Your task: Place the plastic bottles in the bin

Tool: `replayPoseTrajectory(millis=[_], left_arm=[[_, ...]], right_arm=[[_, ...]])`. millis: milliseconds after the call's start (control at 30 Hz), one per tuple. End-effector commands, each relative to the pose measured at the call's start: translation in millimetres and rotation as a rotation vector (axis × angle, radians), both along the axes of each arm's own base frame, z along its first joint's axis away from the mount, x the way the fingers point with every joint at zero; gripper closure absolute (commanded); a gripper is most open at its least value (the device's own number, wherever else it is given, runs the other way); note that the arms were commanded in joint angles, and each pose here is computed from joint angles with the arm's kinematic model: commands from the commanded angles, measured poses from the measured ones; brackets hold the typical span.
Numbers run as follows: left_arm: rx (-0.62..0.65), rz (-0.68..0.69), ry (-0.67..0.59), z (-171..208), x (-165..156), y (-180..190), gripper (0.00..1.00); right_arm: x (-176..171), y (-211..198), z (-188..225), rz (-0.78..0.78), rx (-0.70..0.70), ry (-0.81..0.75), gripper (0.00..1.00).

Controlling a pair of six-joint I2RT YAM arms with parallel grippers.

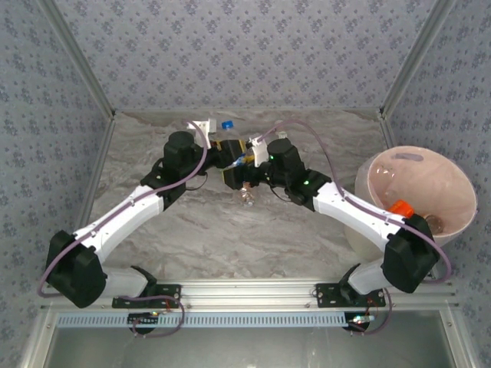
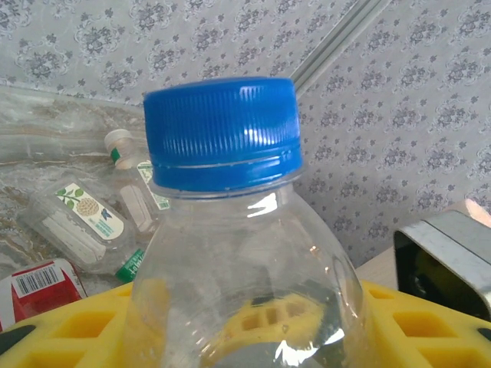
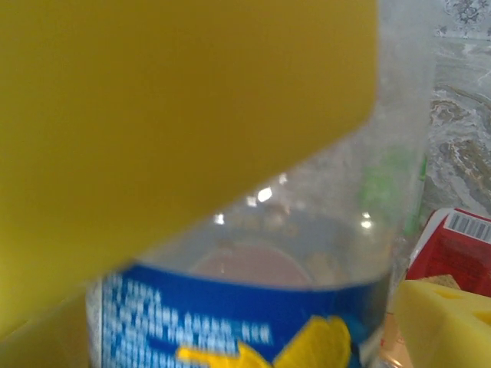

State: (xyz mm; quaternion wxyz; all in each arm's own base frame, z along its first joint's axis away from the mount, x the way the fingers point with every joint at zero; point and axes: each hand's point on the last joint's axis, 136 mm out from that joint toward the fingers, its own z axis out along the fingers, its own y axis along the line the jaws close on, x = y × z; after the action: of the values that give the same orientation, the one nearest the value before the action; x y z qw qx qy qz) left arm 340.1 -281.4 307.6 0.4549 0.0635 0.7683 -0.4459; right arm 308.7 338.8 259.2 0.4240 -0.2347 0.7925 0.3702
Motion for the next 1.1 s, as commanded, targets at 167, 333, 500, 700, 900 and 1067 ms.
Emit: replayPoseTrajectory(millis=[167, 333, 500, 700, 900, 1067], left_arm=[[-0.045, -0.033, -0.029, 16, -1, -10, 0.47], [-0.034, -0.034, -0.020, 12, -1, -11, 0.46], [-0.025, -0.026, 0.006, 8, -1, -10, 0.39], [-0.042, -0.061, 0.005, 18, -6, -12, 0.18], [-0.112, -0.111, -0.021, 42, -16, -10, 0.02], [-0.146, -0.123, -0.046, 57, -23, -3, 0.02]], right_arm=[[1, 16, 17, -0.001, 0.108, -0.029, 0.20], [1, 13, 11, -0.014, 0.081, -0.017, 0.30], [-1, 8, 10, -0.023, 0.060, -0.021, 0.39], [0, 2, 6, -0.039, 0.035, -0.024, 0.46], [6, -12, 1, -0.093, 0.009, -0.019, 0.49], [11, -30, 1, -0.144, -0.001, -0.021, 0.51]])
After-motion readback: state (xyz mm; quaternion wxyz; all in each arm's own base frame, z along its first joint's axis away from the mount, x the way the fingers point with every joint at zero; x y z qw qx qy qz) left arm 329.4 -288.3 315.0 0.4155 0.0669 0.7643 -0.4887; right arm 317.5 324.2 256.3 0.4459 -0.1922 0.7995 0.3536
